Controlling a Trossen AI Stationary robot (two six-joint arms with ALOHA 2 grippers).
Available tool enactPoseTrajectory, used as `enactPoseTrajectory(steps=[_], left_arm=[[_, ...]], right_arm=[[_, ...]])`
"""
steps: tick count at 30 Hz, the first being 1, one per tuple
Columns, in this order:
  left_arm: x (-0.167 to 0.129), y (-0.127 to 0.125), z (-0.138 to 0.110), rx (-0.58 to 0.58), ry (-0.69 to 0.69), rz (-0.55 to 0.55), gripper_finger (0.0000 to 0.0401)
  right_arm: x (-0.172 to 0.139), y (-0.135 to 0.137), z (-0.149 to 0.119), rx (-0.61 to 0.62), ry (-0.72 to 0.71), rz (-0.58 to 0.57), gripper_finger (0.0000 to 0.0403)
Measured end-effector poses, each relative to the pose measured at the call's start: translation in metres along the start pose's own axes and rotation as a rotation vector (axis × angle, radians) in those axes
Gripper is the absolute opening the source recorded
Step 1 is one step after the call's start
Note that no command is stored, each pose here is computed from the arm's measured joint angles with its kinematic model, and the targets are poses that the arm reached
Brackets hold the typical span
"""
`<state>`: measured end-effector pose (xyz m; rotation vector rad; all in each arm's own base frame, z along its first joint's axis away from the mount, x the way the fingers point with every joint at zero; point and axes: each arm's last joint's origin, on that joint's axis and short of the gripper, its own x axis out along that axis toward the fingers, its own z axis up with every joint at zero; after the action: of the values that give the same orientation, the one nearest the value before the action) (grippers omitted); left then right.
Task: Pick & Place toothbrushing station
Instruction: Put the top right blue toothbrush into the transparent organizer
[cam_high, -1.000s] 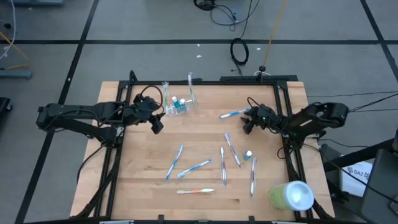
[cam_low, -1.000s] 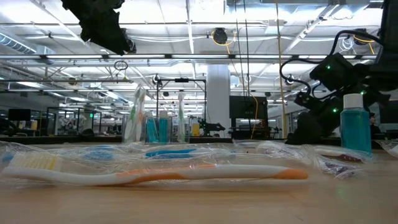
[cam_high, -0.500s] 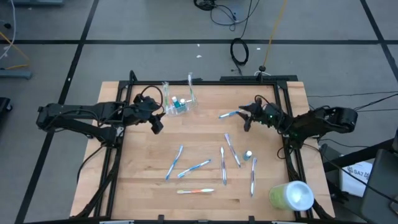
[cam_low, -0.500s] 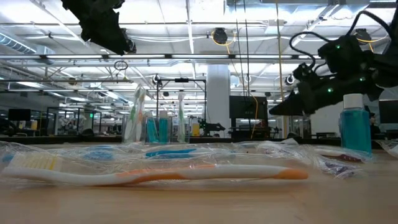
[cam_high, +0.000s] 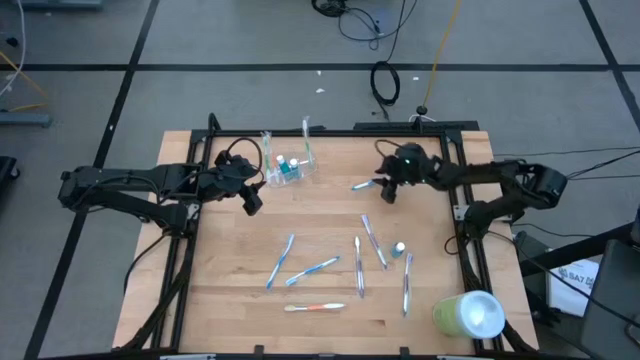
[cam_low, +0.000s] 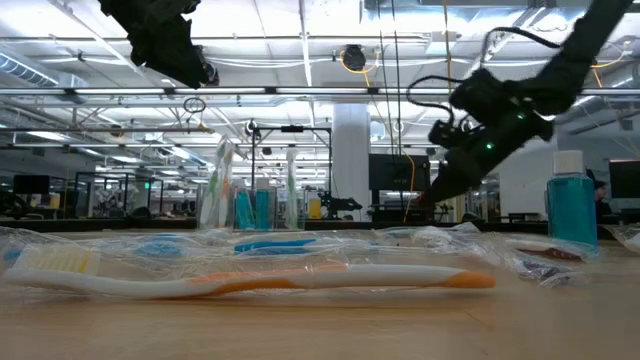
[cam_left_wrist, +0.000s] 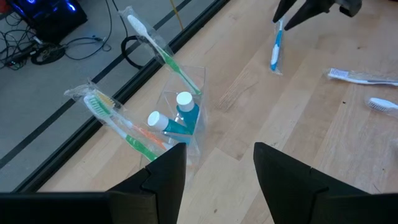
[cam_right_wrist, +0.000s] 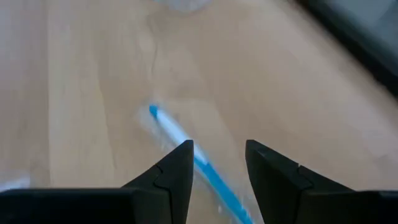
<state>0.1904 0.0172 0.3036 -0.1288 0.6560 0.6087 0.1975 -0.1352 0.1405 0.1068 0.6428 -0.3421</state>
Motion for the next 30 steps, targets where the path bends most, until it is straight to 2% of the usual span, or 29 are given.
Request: enactPoseTrajectory(steps=[5,12,21,23,26,30], left_arm=[[0.000,0.000,0.000,0.001,0.001,0.000,0.0196],[0.000,0.000,0.000,0.040,0.001,0.000,0.0196],[0.000,0.000,0.000,0.040,0.002,-0.001,0.0196],[0.000,0.000,0.000,0.040,0.002,-0.001,0.0196],[0.000,0.000,0.000,0.040,0.002,-0.001,0.0196],[0.000,0.000,0.000,0.038,0.002,-0.001,0.0196]], right_arm=[[0.001,0.003,0.015,-0.050,0.182,0.002,0.0141],[-0.004,0.004,0.005,-0.112,0.296,-0.030,0.0141],[-0.003,0.000,-0.016,-0.150,0.311,-0.088,0.0141],[-0.004,-0.001,-0.020,-0.148,0.323,-0.132,0.0140],[-0.005,-0.002,-0.024,-0.165,0.347,-0.197,0.0127],[-0.005,-0.002,-0.029,-0.183,0.356,-0.194,0.0091]])
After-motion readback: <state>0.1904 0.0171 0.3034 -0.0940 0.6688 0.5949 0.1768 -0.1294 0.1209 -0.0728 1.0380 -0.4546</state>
